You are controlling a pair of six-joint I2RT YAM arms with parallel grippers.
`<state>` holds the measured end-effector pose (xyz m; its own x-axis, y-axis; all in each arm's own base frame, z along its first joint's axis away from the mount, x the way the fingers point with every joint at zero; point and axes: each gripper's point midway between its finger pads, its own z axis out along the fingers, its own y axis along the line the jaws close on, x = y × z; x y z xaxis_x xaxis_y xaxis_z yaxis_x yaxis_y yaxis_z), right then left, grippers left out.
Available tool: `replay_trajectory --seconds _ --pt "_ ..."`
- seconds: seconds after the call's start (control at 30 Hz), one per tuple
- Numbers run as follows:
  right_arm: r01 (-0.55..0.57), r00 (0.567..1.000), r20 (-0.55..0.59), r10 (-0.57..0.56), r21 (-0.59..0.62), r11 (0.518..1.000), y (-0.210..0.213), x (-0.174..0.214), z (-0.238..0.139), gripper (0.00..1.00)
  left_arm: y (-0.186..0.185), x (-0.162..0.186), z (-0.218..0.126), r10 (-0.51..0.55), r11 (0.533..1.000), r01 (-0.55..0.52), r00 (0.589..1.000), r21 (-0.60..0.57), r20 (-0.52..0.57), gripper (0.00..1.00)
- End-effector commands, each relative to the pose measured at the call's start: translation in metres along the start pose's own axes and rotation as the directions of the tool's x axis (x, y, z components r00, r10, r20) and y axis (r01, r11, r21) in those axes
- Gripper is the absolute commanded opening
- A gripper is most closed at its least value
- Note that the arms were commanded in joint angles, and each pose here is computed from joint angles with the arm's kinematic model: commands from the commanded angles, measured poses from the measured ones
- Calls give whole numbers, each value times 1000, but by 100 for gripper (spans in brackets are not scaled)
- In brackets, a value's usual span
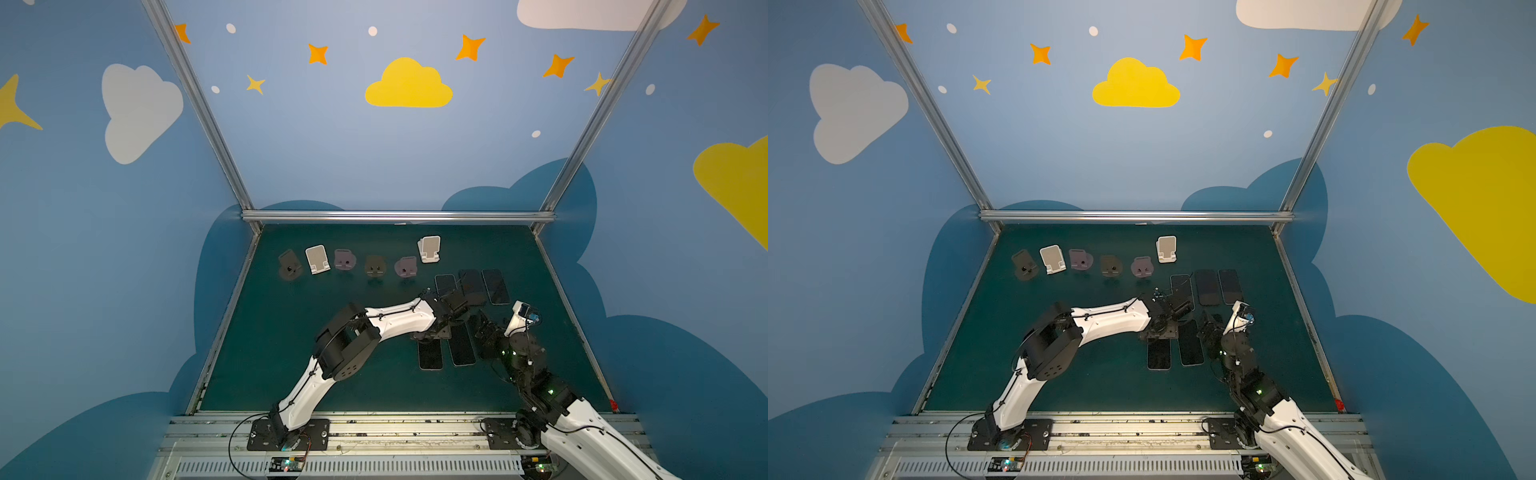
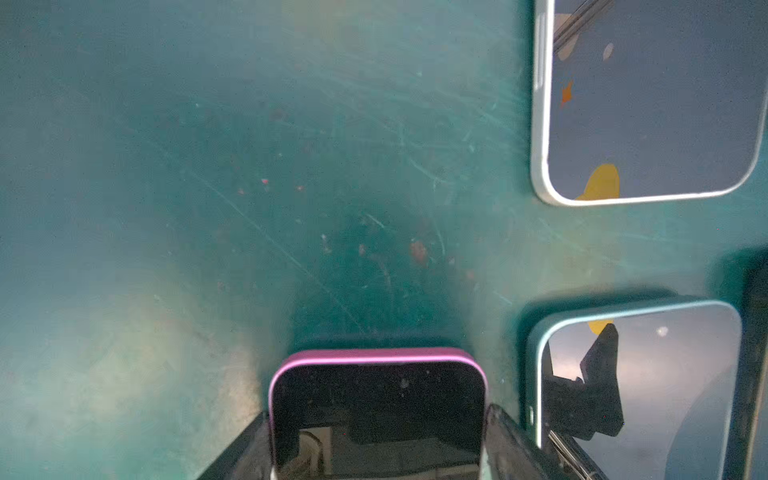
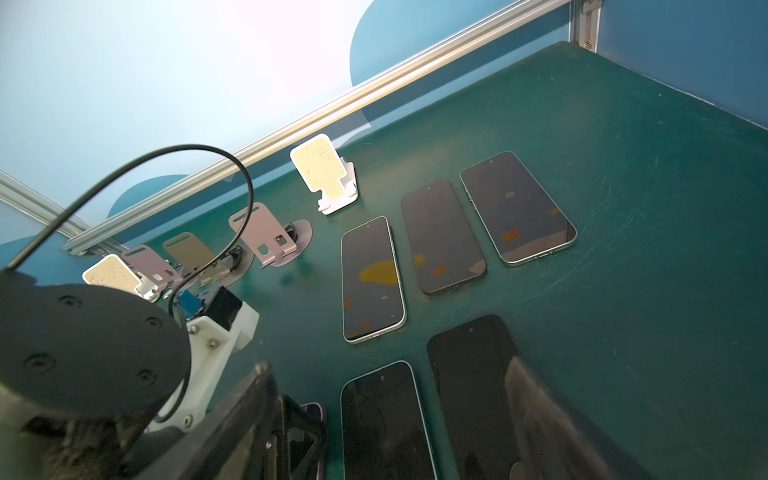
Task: Remove the phone from the phone stand
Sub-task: 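Lower the purple phone flat beside the black phones and open the left gripper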
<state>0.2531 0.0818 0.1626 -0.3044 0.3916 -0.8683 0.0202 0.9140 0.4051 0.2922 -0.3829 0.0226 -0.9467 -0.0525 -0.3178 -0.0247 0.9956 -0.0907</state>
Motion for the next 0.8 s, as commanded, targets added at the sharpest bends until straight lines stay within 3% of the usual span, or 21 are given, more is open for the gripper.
replay_trajectory --seconds 0.0,0.33,0.77 --pt "-11 1000 13 11 0 1000 -2 -1 -1 87 10 5 9 19 999 -19 1000 -45 -11 78" --pt "-8 1000 9 8 3 1000 -2 0 0 87 4 2 1 17 1000 -17 1000 -16 -3 78" --pt "-6 1000 8 6 6 1000 -3 -1 0 87 -4 -24 -54 34 996 -40 996 74 79 81"
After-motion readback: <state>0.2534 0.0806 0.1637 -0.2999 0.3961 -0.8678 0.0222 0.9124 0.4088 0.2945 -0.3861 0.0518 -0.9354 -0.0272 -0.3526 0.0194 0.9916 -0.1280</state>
